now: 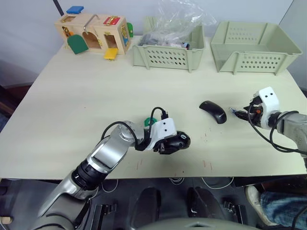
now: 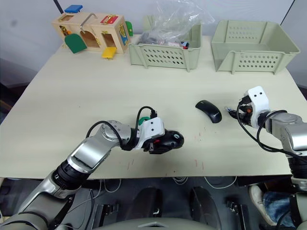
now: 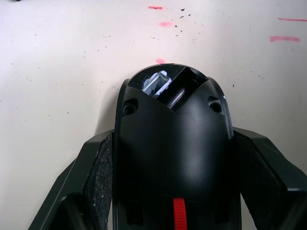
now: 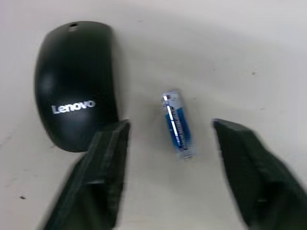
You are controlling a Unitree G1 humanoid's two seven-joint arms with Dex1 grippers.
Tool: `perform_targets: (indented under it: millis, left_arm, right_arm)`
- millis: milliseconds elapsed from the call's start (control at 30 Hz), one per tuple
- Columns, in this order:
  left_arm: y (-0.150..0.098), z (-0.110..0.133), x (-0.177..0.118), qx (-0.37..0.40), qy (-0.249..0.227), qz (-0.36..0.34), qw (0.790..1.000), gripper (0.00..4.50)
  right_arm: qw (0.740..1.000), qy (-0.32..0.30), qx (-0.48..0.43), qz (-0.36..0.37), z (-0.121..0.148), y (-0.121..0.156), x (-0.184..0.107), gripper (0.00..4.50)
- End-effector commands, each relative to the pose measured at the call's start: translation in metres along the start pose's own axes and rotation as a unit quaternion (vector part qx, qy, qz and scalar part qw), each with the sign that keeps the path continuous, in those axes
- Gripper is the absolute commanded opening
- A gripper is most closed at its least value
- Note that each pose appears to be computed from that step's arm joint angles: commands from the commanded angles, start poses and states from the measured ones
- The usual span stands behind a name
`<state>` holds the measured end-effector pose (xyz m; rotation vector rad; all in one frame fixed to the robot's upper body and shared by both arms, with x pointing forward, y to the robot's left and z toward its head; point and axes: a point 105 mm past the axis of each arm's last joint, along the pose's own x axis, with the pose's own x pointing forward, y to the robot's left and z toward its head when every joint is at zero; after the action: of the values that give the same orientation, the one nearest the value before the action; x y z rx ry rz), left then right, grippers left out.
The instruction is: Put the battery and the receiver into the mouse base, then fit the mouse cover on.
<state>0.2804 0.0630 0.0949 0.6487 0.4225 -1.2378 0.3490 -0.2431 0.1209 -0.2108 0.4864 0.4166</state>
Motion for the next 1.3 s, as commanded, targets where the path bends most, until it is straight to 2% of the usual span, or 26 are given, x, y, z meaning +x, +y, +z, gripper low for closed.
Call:
perform_targets:
  millis: [33, 900, 933, 967, 1000, 1033, 1067, 1100, 1300]
  left_arm:
    - [-0.006, 0.008, 0.001, 0.018, -0.005, -0.007, 1.000, 3.00]
    - [-0.008, 0.005, 0.002, 0.017, -0.002, -0.011, 1.000, 3.00]
    - [-0.008, 0.004, 0.002, 0.018, -0.002, -0.011, 1.000, 3.00]
    - [-0.008, 0.004, 0.002, 0.018, -0.002, -0.011, 1.000, 3.00]
    - [-0.007, 0.004, 0.002, 0.019, -0.001, -0.011, 1.000, 3.00]
    - [-0.007, 0.004, 0.002, 0.019, -0.001, -0.010, 1.000, 3.00]
    - [-0.007, 0.004, 0.002, 0.019, -0.002, -0.010, 1.000, 3.00]
    - [-0.007, 0.004, 0.002, 0.019, -0.002, -0.010, 1.000, 3.00]
    - [-0.008, 0.002, 0.002, 0.019, -0.001, -0.010, 1.000, 3.00]
  right_arm:
    - [1.000, -0.010, -0.017, -0.013, 0.010, -0.006, -0.001, 2.63]
    - [0.999, -0.004, 0.009, -0.032, -0.002, -0.010, 0.012, 2.63]
    - [0.999, -0.004, 0.010, -0.030, -0.002, -0.009, 0.012, 2.11]
    - [1.000, -0.004, 0.010, -0.029, -0.002, -0.009, 0.012, 1.89]
    - [1.000, -0.003, 0.009, -0.028, -0.003, -0.009, 0.012, 1.45]
    - [1.000, -0.002, 0.007, -0.027, -0.003, -0.008, 0.011, 0.79]
    - [1.000, -0.002, 0.005, -0.025, -0.003, -0.008, 0.011, 0.55]
    - [1.000, -0.002, 0.004, -0.023, -0.004, -0.007, 0.010, 0.07]
    - [1.000, -0.003, -0.027, -0.014, 0.001, -0.002, 0.000, 0.04]
